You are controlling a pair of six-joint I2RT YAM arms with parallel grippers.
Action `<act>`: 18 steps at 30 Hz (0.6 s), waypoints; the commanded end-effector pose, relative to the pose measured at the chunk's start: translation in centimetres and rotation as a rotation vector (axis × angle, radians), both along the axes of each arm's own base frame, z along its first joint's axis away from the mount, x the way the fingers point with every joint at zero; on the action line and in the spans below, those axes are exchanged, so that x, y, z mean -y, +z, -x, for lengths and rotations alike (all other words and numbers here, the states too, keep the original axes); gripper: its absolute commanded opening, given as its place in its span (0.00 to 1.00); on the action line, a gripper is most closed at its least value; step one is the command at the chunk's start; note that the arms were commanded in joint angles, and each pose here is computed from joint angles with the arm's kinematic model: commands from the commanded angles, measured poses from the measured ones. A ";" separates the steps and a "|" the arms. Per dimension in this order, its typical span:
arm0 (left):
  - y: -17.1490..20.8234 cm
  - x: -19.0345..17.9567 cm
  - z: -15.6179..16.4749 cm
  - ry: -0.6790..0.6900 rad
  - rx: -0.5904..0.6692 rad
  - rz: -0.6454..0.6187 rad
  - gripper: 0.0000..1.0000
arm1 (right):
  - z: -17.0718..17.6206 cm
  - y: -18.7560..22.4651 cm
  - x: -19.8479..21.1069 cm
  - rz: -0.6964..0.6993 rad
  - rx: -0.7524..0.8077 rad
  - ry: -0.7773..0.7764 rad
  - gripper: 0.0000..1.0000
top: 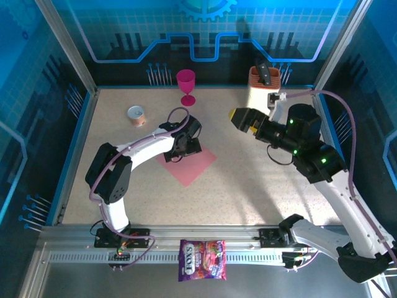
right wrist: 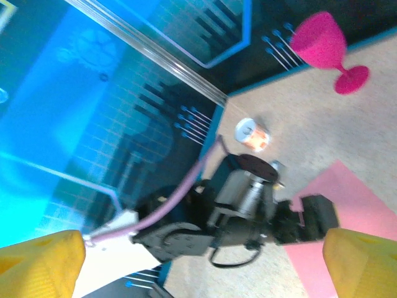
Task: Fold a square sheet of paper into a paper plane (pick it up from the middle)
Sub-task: Move the square sheet of paper to the center of the table.
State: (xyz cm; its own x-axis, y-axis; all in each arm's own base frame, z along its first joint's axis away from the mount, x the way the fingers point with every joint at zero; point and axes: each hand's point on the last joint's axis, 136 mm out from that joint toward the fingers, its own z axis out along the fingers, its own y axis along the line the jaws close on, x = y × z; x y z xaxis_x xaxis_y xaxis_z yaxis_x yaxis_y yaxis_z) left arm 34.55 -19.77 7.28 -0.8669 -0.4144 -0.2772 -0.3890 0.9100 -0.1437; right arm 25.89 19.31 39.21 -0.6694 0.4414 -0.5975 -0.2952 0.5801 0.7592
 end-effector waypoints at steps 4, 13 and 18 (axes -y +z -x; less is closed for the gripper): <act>1.0 -0.5 1.7 0.321 -0.090 -0.090 1.00 | 0.0 -6.1 2.1 0.155 -0.054 -0.040 0.99; -0.6 -1.0 1.7 0.477 -0.187 -0.125 1.00 | -1.2 -14.1 3.3 0.245 -0.218 -0.041 0.99; -2.1 -1.3 1.4 0.490 -0.192 -0.082 1.00 | -1.6 -18.5 3.1 0.276 -0.321 -0.018 0.99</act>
